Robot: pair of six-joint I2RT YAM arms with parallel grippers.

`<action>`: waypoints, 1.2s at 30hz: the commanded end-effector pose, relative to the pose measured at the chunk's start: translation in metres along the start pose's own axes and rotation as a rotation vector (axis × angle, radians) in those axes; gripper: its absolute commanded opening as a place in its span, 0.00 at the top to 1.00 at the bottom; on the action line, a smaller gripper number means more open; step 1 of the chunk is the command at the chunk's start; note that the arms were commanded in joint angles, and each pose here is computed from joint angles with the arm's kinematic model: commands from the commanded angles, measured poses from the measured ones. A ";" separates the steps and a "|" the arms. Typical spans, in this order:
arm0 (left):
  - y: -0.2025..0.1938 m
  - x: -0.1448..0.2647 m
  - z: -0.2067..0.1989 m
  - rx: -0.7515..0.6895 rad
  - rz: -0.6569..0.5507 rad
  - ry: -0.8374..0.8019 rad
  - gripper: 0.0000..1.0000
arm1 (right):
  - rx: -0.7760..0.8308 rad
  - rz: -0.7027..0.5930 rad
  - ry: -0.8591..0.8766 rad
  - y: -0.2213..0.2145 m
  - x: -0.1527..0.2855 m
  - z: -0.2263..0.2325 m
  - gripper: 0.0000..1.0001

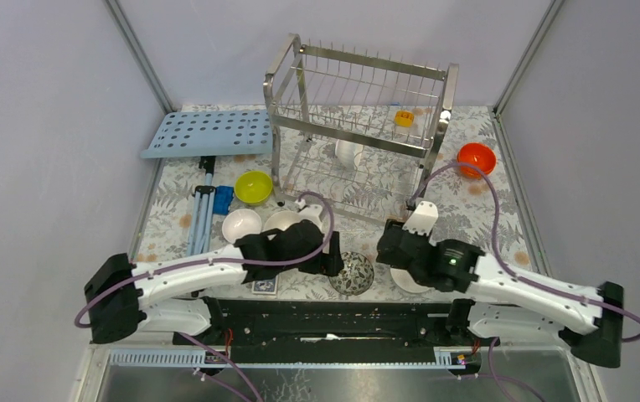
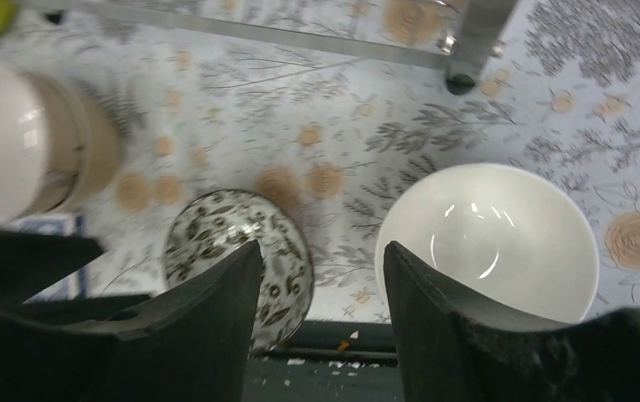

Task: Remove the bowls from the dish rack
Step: Place the bowl at the center of the board, then move the bowl to the center of the board.

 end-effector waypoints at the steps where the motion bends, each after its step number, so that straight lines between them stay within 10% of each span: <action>1: 0.003 -0.006 -0.018 -0.044 -0.018 0.002 0.16 | 0.125 -0.061 0.190 0.019 0.038 -0.012 0.38; 36: -0.016 -0.036 0.019 -0.103 -0.021 0.253 0.89 | 0.033 -0.118 0.337 -0.008 0.025 -0.019 0.41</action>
Point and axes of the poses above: each gripper's point midway between its finger pads, its own x axis back along the fingers, its own z axis along the line the jaws close on, y = z × x, the point moved 9 cm from there along x, back along the fingers, and after that the axes turned 14 degrees about x, right-handed, at the moved point
